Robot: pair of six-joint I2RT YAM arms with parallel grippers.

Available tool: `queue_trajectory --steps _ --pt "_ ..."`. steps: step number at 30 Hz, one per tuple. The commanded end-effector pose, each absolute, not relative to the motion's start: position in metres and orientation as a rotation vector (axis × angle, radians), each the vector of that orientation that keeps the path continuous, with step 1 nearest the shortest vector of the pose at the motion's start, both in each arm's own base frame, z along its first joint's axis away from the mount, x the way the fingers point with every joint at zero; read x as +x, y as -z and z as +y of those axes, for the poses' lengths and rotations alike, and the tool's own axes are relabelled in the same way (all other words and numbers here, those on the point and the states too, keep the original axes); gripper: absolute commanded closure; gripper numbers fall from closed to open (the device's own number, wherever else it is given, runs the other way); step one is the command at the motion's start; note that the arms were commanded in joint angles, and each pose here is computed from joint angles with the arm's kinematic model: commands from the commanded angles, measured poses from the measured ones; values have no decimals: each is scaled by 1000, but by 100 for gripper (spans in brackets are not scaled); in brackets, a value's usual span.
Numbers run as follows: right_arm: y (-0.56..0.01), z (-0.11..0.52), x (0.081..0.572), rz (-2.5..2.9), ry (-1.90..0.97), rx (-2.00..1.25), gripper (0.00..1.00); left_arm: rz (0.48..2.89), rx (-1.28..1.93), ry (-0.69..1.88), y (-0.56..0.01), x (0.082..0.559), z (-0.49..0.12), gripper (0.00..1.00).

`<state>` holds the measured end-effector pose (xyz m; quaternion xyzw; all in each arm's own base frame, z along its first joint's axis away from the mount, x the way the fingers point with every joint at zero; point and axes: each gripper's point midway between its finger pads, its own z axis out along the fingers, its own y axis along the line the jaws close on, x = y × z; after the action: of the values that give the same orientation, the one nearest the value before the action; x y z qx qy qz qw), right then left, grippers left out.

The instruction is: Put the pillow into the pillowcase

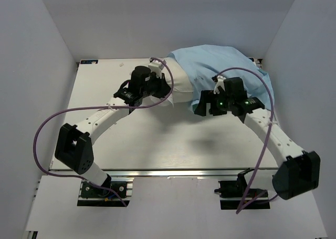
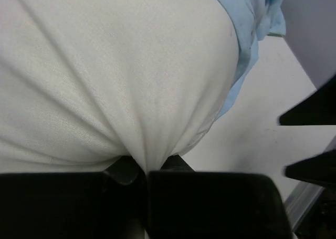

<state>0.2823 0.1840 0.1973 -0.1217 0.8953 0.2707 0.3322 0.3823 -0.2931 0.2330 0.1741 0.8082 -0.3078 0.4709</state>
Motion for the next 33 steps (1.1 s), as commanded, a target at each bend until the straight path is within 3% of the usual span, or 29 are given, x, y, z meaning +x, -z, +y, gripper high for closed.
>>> queue_trajectory --steps 1,6,9,11,12,13,15,16,20,23,26,29,33 --pt "-210 213 305 2242 -840 -280 11 1754 415 901 -319 375 -315 100" --pt "-189 220 340 2261 -724 -219 16 1757 405 915 -323 371 -327 100" --pt "-174 216 353 2309 -649 -191 23 1745 399 923 -326 370 -329 100" --pt "-171 215 361 2301 -621 -177 33 1748 374 917 -326 372 -327 100" --pt "-165 215 364 2319 -608 -170 40 1744 363 907 -328 374 -326 100" --pt "-164 215 365 2327 -601 -161 59 1744 356 900 -327 375 -325 100" --pt "-166 218 368 2317 -614 -167 80 1758 347 890 -321 376 -323 100" --pt "-169 220 368 2315 -622 -178 100 1750 332 886 -322 379 -323 100" --pt "-217 252 338 2261 -767 -371 100 1775 256 840 -301 394 -320 100" --pt "-287 304 263 2101 -1089 -730 100 1826 185 849 -271 405 -326 100" --pt "-346 315 211 1864 -1339 -928 100 1853 139 893 -242 402 -341 100" --pt "-359 310 205 1812 -1337 -932 100 1886 70 868 -223 400 -350 100" --pt "-325 308 216 1921 -1274 -909 100 1894 8 823 -214 397 -353 100"
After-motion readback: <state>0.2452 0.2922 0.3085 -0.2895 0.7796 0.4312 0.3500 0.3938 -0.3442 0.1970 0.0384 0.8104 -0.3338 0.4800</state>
